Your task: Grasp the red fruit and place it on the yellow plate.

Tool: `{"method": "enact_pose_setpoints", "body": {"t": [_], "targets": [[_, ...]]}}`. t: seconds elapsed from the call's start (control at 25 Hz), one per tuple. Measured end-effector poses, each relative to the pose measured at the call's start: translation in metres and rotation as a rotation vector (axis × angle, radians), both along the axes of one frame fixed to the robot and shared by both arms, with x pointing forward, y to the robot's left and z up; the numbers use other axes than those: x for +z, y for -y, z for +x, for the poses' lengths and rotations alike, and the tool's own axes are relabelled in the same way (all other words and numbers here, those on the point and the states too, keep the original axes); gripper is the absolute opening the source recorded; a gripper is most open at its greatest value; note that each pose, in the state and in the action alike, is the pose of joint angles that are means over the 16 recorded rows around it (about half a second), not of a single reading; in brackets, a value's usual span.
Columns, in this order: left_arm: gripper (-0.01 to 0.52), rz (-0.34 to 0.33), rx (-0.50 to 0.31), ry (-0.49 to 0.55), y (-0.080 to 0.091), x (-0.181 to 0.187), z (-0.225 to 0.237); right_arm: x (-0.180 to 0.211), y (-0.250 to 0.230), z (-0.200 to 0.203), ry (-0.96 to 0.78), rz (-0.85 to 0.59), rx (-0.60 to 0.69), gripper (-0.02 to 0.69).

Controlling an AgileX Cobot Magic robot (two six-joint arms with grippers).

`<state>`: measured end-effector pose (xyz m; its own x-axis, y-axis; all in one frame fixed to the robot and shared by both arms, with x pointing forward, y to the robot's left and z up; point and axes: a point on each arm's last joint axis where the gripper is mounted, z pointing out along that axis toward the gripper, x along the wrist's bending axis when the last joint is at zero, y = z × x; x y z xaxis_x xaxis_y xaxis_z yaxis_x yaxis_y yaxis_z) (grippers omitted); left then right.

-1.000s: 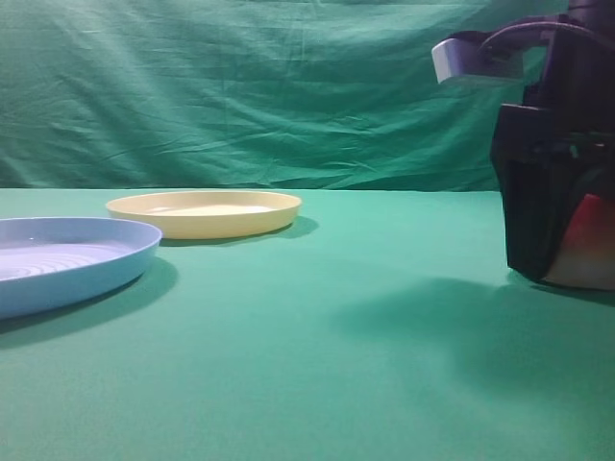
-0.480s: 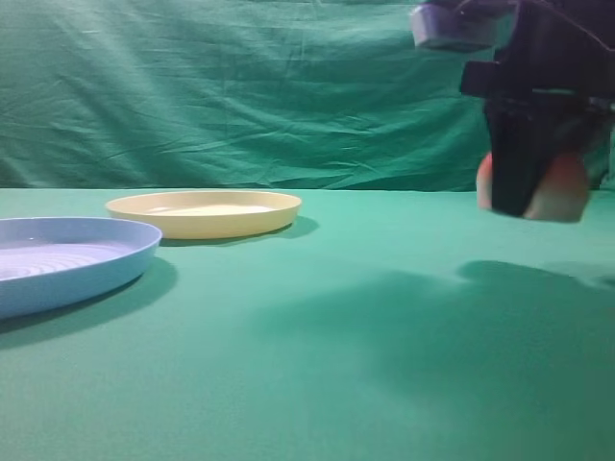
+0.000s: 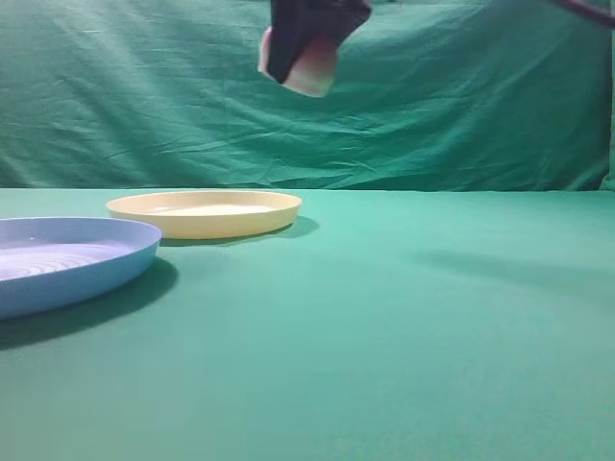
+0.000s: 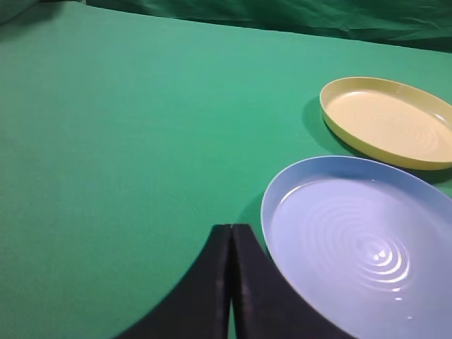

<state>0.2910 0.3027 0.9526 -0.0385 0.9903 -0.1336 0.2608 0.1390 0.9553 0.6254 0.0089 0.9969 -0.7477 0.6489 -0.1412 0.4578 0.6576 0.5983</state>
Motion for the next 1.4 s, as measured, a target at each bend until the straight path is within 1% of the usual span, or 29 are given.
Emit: {"method": "enact_pose_setpoints", "body": {"t": [0.2,0.44,0.52,0.6,0.64,0.72,0.92,1.04,1.16,1.28,1.4], "targets": [[0.0,0.0,0.0,0.0,0.0,0.0,0.0,-0.024,-0.015,0.01,0.015,0.012,0.012,0.365],[0.0,0.0,0.0,0.0,0.0,0.0,0.0,-0.038,-0.019,0.013,0.009,0.006,0.013,0.527],[0.0,0.0,0.0,0.0,0.0,0.0,0.0,-0.038,-0.018,0.012,0.001,-0.001,0.012,0.561],[0.0,0.0,0.0,0.0,0.0,0.0,0.0,-0.035,-0.017,0.011,-0.005,-0.005,0.012,0.565],[0.0,0.0,0.0,0.0,0.0,0.0,0.0,-0.032,-0.016,0.01,-0.006,-0.007,0.012,0.553],[0.0,0.0,0.0,0.0,0.0,0.0,0.0,-0.023,-0.015,0.008,-0.006,-0.007,0.012,0.502],[0.0,0.0,0.0,0.0,0.0,0.0,0.0,0.014,-0.007,-0.001,0.009,0.007,0.011,0.308],[0.0,0.0,0.0,0.0,0.0,0.0,0.0,0.045,0.0,-0.011,0.024,0.025,0.01,0.187],[0.0,0.0,0.0,0.0,0.0,0.0,0.0,0.077,0.01,-0.023,0.034,0.041,0.01,0.088],[0.0,0.0,0.0,0.0,0.0,0.0,0.0,0.107,0.022,-0.038,0.03,0.046,0.007,0.025],[0.0,0.0,0.0,0.0,0.0,0.0,0.0,0.133,0.035,-0.054,0.018,0.04,-0.009,0.003]]}}
